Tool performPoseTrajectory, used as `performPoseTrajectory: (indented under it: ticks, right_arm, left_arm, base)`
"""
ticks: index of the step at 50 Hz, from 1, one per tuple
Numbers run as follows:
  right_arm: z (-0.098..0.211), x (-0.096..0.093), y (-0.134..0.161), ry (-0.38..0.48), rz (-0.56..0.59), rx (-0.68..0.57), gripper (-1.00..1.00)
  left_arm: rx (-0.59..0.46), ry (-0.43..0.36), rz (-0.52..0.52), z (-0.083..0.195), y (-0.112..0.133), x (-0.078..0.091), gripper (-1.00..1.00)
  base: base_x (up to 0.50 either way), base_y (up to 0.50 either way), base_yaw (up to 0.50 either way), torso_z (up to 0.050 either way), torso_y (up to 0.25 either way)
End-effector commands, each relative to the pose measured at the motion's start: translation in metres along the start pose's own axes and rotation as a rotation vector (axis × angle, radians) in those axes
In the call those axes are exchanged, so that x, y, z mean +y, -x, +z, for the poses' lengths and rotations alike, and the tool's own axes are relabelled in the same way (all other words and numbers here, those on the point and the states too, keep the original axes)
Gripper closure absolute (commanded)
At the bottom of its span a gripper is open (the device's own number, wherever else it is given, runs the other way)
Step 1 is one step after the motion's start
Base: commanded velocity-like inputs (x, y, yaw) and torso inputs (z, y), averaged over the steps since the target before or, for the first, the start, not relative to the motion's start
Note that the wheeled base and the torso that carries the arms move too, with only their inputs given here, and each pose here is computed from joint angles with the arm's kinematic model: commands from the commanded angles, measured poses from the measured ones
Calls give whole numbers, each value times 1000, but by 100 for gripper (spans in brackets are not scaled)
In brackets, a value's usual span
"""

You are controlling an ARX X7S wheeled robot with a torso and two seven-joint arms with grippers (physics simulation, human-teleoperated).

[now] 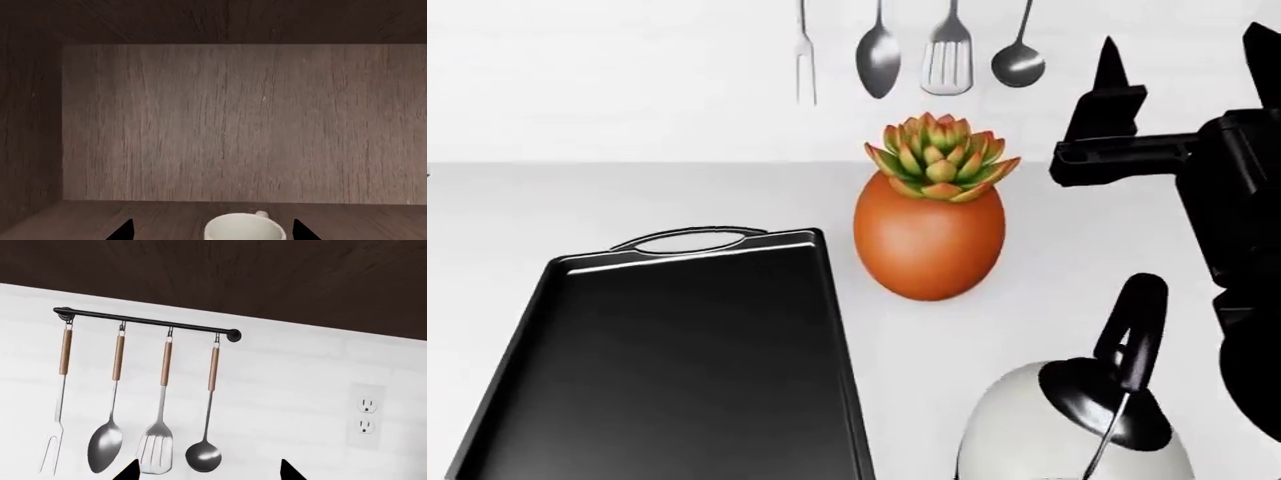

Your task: Pick the kettle from the counter and place it on the tray. Then pick the mug from the cabinet and place it on the tray. Then close the cabinet doors.

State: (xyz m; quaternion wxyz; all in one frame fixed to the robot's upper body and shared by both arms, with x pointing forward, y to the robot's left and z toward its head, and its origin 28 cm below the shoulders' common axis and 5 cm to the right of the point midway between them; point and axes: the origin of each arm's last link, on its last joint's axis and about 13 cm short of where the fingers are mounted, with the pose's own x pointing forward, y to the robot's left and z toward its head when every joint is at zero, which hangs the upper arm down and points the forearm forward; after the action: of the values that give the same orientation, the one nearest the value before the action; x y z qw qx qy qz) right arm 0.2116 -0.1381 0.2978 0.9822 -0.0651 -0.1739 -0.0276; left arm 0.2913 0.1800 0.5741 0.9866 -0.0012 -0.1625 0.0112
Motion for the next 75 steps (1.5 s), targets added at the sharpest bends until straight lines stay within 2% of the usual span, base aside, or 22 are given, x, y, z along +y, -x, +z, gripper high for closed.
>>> performPoseTrajectory:
  ticks: [1,9,17,27,28,45,48,54,60,67,75]
  right_arm:
    - [-4,0,-1,-4,3,6,-100]
    - [-7,1,-1,-6,4,14,-100]
    - [-12,1,-1,-6,-7,12,-100]
    - [-20,3,-3,-12,2,24,-100]
    - [-20,3,-3,-12,3,24,-100]
    - [-24,5,-3,-14,8,28,-100]
    - [-24,5,-3,-13,8,29,-100]
    - [-25,6,-2,-13,11,33,-100]
    - [-21,7,3,-8,16,26,-100]
    - [-15,8,8,-1,22,15,-100]
    - [-11,9,10,-2,28,6,-100]
  left_arm:
    - [28,-10,-14,-4,-1,-3,-100]
    - [71,-11,-22,-17,-9,-5,-100]
    - [247,-13,-20,-52,-19,-8,-100]
    - [337,-7,-26,-88,-29,-8,-100]
    - [338,-4,-23,-90,-30,-7,100]
    - [334,51,-22,-95,-34,-2,100]
    - [278,55,-5,-83,-33,2,100]
    - [120,34,13,-33,-19,8,100]
    - [33,29,11,-2,-2,12,100]
    - [-12,26,18,14,13,16,100]
    - [-30,25,22,20,20,18,100]
  base:
    - [500,0,0,0,0]
    - [500,0,0,0,2]
    - [62,0,0,0,0]
    - [0,0,0,0,0]
    - [0,0,0,0,0]
    - [0,0,0,0,0]
    - [6,0,0,0,0]
    - [2,0,0,0,0]
    - [0,0,0,0,0]
    - [-238,0,0,0,0]
    - [-366,0,0,0,0]
